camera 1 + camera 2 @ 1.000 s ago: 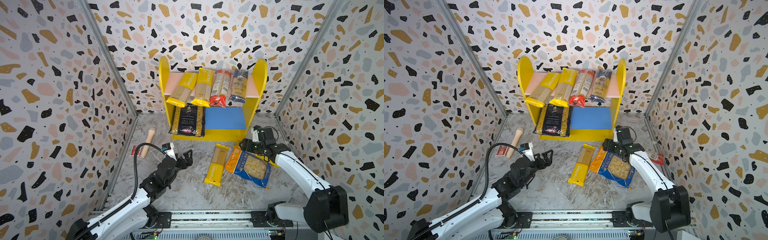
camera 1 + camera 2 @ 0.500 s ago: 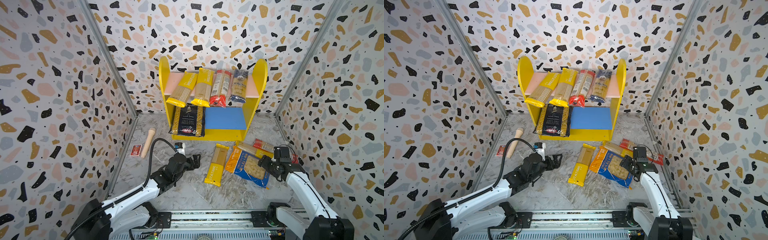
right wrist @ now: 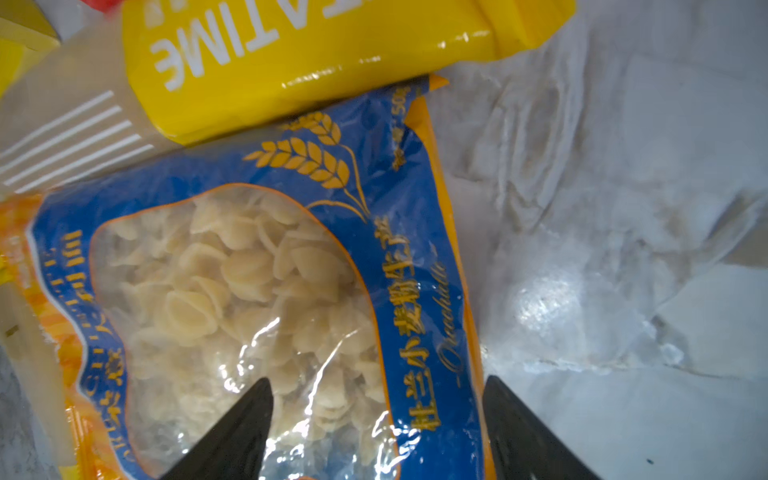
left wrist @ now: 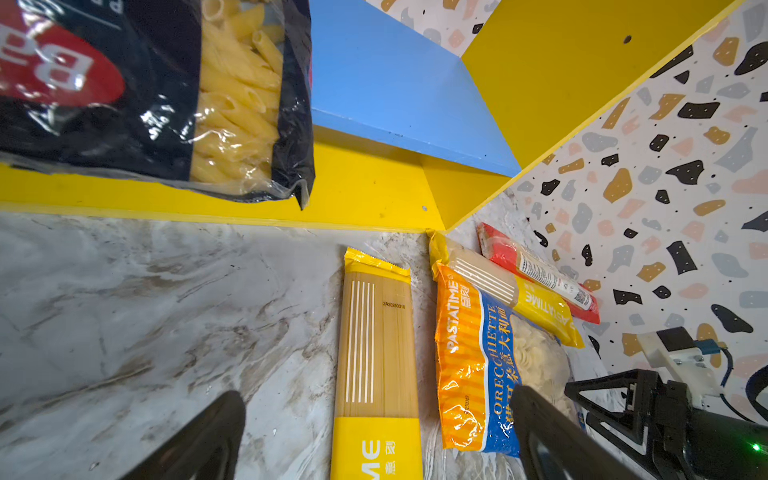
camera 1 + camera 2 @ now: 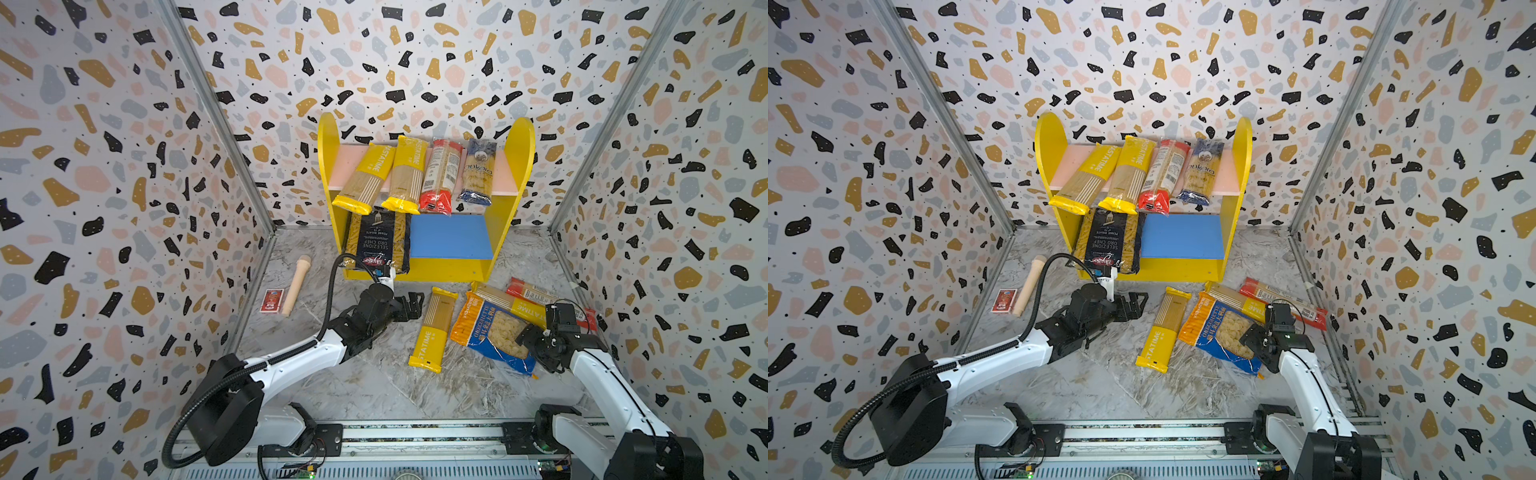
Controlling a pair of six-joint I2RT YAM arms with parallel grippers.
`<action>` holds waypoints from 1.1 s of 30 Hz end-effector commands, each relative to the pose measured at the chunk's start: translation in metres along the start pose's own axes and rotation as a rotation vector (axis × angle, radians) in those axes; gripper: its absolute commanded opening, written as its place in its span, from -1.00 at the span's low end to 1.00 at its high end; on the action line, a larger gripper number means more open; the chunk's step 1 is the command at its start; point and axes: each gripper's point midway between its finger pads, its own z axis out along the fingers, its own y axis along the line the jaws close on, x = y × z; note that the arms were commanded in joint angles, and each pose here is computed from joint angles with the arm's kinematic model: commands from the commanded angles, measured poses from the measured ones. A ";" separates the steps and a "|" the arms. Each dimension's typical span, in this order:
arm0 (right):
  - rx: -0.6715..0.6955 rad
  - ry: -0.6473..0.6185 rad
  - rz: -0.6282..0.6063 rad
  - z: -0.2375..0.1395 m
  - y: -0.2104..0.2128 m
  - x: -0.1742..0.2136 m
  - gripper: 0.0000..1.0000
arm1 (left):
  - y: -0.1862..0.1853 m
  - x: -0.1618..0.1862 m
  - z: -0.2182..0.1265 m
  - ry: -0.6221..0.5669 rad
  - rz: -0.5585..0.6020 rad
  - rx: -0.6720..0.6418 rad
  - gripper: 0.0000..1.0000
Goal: Place and organize the pasta boxes and bags onto the shelf
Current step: 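Lower the right gripper onto the blue orecchiette bag while left gripper approaches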
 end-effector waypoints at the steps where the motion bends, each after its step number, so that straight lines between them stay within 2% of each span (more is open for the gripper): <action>1: 0.036 0.007 0.041 0.004 -0.009 0.004 0.60 | -0.013 -0.010 -0.004 -0.030 0.024 0.044 1.00; 4: 0.013 0.040 0.032 0.016 -0.005 0.009 0.59 | -0.010 -0.006 -0.006 -0.021 0.023 0.042 0.99; 9: -0.138 0.083 -0.021 0.029 0.024 0.018 0.59 | 0.000 -0.001 -0.012 -0.021 0.031 0.006 1.00; 15: -0.285 0.085 -0.150 0.027 0.065 0.031 0.59 | 0.014 0.009 -0.017 -0.010 0.036 -0.037 1.00; 20: -0.361 0.085 -0.141 0.026 0.066 0.044 0.61 | 0.016 0.016 -0.009 0.017 0.042 -0.045 1.00; 21: -0.384 0.091 -0.148 0.025 0.066 0.048 0.68 | 0.016 0.018 -0.006 0.025 0.042 -0.046 1.00; 22: -0.381 0.098 -0.145 0.024 0.063 0.051 0.98 | 0.017 0.019 -0.002 0.032 0.047 -0.049 0.99; 33: -0.471 0.129 -0.176 0.022 0.064 0.070 0.98 | 0.001 0.025 0.038 0.100 0.062 -0.032 0.99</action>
